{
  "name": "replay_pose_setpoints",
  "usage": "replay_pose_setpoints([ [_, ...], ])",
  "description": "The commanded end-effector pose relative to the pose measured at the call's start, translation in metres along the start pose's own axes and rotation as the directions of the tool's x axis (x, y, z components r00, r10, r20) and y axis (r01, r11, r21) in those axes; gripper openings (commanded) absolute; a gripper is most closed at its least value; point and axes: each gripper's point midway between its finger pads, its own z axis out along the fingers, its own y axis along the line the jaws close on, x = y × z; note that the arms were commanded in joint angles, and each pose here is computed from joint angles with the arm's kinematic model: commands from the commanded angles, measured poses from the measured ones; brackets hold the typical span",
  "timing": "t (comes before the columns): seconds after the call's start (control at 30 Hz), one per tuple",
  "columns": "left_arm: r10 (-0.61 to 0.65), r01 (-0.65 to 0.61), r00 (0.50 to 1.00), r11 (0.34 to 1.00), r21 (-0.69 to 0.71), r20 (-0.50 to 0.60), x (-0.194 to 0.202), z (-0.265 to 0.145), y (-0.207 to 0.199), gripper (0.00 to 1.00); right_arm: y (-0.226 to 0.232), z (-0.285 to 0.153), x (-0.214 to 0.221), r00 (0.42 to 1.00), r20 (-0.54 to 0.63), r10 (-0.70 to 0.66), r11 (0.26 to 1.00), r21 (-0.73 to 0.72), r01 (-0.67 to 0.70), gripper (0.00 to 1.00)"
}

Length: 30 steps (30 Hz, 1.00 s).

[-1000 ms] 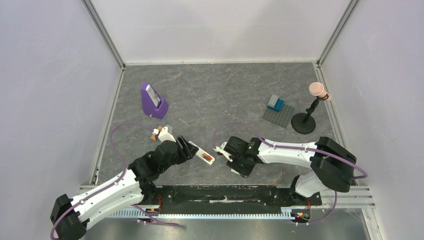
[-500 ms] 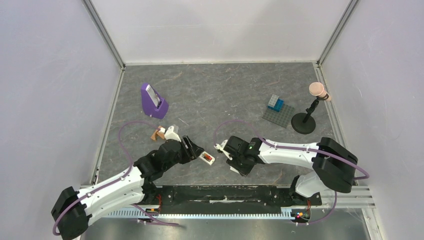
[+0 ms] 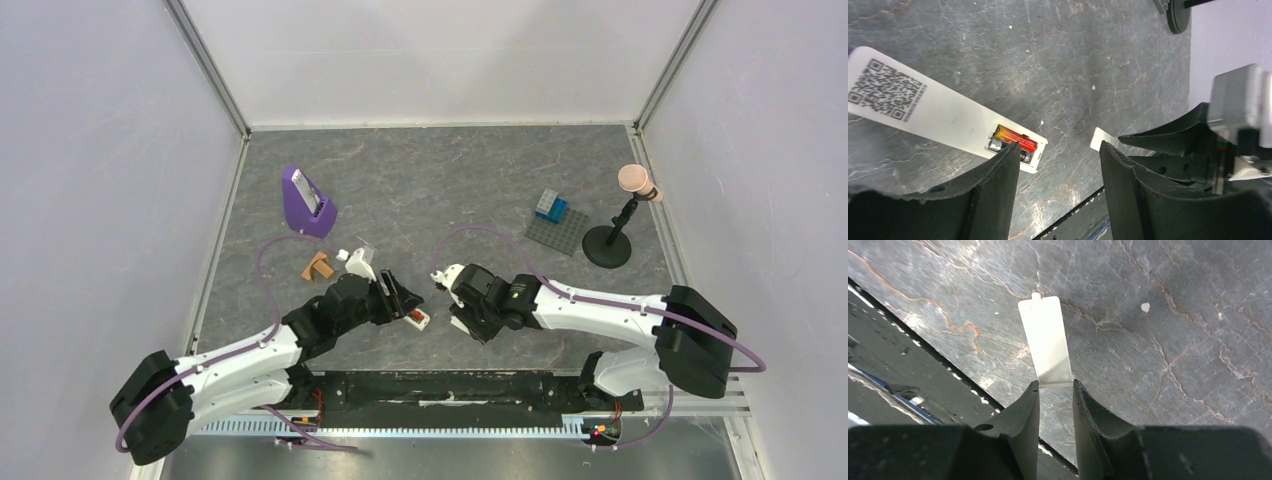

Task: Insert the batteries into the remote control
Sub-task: Pick up the battery cover at the center of the board, then adjust the battery cover.

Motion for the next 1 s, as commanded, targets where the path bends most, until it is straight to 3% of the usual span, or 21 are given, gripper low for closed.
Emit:
replay_pose_setpoints([
  [0.0,0.037,-0.035,0.999,0.994,0.108,-0.021,0.004,0.006,-0.019,0.66,0.010,-0.014,-0.036,0.988,0.147,0.044,0.998,-0.049,-0.037,0.25],
  [0.6,0.000,0.037,0.988,0.970,0.240,-0.152,0.028,0.027,-0.044,0.64,0.034,-0.024,-0.074,0.955,0.264,0.132,0.980,-0.178,-0.087,0.25],
  [0.97,-0.008,0.050,0.986,0.967,0.251,-0.165,0.028,0.027,-0.049,0.39,0.036,-0.026,-0.083,0.943,0.289,0.165,0.975,-0.190,-0.113,0.27],
])
